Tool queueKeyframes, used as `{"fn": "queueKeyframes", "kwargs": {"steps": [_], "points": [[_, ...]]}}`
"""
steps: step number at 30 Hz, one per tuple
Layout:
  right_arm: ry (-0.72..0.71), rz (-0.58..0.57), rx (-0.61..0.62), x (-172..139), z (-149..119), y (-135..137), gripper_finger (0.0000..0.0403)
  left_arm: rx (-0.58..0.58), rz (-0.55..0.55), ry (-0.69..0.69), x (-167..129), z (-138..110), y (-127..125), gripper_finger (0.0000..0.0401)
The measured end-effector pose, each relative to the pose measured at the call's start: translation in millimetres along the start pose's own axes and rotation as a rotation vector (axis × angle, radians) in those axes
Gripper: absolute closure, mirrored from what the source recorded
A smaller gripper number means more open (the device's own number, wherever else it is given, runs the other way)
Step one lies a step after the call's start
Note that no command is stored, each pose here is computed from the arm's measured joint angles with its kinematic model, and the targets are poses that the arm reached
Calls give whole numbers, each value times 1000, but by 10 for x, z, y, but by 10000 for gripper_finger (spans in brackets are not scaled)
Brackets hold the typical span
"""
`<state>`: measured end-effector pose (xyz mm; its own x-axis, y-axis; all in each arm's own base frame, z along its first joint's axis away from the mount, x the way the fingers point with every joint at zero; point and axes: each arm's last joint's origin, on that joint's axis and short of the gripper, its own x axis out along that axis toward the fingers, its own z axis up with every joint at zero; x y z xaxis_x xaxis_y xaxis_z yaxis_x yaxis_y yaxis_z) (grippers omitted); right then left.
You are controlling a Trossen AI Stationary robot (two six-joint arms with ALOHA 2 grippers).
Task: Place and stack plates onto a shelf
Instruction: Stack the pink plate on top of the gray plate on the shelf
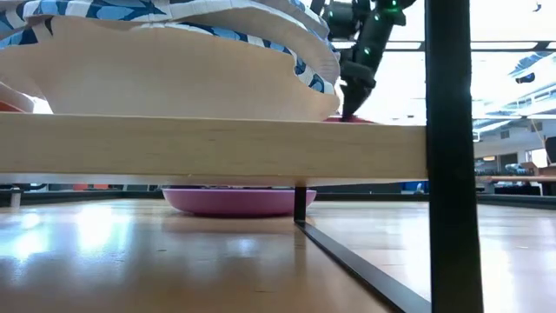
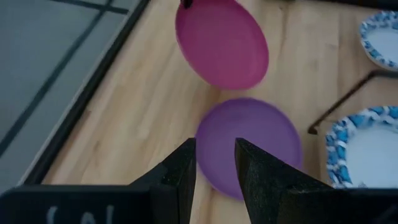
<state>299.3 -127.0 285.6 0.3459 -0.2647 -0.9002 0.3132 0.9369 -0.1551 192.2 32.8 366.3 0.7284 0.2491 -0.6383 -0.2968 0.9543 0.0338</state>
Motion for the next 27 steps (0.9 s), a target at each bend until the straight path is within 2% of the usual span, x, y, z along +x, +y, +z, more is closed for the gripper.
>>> {"fn": "queueKeyframes", "kwargs": {"steps": [6, 13, 20, 27], "points": [[-174, -64, 98, -201, 239, -60, 388, -74, 100, -109, -7, 98, 26, 284], [-325, -114, 218, -245, 379, -88, 388, -166, 217, -226, -27, 196, 59, 284], [-425, -92, 350, -276, 463, -101, 388, -194, 340, -248, -40, 201, 94, 284], [-531, -70, 434, -318, 549, -116, 388, -195, 369, -247, -25, 204, 99, 284]]}}
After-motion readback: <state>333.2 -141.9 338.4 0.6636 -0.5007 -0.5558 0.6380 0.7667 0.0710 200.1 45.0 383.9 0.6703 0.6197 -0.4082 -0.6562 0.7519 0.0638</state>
